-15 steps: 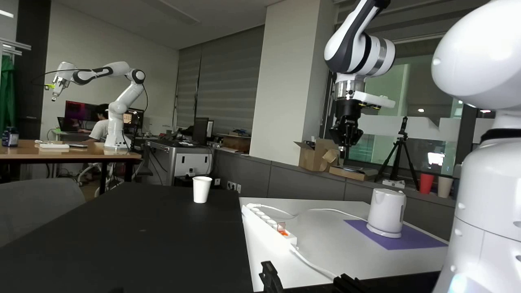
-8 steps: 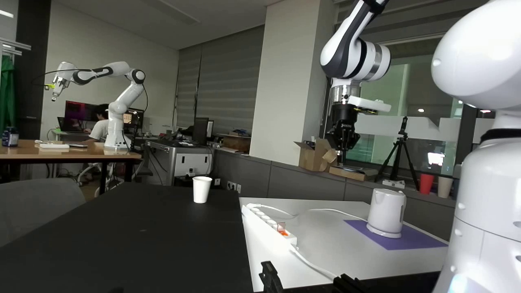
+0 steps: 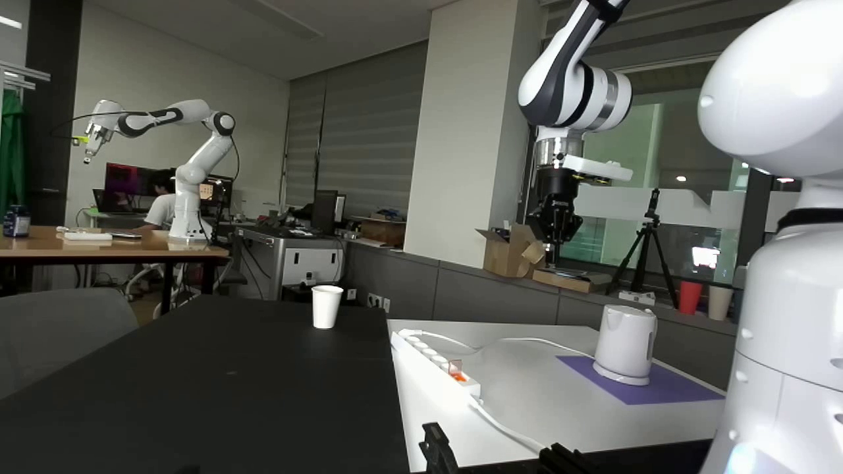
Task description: Press the switch on the adapter
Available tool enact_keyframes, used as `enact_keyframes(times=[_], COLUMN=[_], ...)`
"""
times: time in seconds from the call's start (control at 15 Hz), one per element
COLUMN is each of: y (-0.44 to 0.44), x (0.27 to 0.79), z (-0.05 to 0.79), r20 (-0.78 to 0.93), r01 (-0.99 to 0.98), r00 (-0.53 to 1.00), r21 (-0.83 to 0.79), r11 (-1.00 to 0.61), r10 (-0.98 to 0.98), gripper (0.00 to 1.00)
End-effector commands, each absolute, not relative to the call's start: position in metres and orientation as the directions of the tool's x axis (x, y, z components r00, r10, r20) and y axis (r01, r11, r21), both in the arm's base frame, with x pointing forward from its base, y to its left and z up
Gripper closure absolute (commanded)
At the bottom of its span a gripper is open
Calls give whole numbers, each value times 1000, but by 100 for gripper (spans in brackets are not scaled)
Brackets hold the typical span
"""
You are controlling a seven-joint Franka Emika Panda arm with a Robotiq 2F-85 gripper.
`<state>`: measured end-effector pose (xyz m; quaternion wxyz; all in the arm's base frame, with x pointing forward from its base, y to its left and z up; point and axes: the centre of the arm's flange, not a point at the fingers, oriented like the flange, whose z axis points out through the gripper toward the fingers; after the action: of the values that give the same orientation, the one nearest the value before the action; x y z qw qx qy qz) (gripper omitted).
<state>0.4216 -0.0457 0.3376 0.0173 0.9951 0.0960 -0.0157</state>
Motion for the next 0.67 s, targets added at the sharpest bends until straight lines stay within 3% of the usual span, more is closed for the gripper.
enact_keyframes(times=[0.0, 0.6], y=[-46, 49], x=[422, 425], z=[338, 250], r20=[-35, 20], r01=[191, 291], r00=[981, 956], r21=[31, 61], r11=[-981, -955], r10=[190, 293], gripper=[100, 100])
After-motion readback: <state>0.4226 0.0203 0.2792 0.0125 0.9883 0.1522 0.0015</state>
